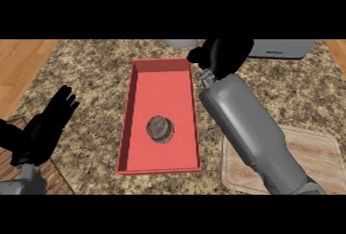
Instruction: Pick the cupcake from the cutting board and place it in the cardboard box
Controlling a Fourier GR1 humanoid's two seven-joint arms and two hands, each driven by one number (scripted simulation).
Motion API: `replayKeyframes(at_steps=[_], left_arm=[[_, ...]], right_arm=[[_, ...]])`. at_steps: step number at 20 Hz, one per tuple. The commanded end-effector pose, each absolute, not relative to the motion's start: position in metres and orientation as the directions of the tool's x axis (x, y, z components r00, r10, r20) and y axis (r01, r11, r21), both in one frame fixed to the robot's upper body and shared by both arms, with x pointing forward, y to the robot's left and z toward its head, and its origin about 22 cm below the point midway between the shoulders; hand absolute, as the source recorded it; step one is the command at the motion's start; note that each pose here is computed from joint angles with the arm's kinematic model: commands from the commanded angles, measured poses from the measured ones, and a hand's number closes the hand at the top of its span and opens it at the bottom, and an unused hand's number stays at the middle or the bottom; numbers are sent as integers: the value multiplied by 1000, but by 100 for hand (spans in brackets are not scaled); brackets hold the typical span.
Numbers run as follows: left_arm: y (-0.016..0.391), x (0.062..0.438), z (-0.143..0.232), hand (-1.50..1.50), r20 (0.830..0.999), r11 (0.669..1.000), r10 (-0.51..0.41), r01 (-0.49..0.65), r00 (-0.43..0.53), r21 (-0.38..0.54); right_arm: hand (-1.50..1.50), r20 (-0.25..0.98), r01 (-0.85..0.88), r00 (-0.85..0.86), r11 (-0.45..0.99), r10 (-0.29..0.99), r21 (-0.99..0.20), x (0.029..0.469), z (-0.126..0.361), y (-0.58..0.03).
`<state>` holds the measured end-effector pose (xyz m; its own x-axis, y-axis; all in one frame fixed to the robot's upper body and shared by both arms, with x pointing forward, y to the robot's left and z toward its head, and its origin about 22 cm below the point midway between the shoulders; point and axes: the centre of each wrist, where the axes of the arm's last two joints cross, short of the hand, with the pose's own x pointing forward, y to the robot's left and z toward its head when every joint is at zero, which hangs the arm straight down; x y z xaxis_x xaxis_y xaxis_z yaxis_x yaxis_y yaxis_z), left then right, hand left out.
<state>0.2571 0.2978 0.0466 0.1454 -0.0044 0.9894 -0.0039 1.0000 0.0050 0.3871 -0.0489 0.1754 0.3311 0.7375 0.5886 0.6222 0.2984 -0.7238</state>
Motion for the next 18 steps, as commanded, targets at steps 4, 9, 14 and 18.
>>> replayKeyframes(at_steps=[4, 9, 14, 18], left_arm=[[305, 251, 40, 0, 986, 999, -3, -37, 166, 9], [310, 245, 45, 0, 990, 998, 3, -61, 144, 6], [318, 248, 50, 0, 990, 998, 7, -59, 141, 2], [323, 234, 44, 0, 988, 998, 0, -66, 157, 10]], right_arm=[[-150, 849, 779, 293, 405, 439, -479, 363, 173, -61], [-150, 869, 791, 267, 420, 418, -445, 337, 148, -73], [-150, 872, 785, 230, 447, 432, -429, 303, 135, -74], [-150, 870, 784, 236, 444, 433, -433, 274, 123, -82]])
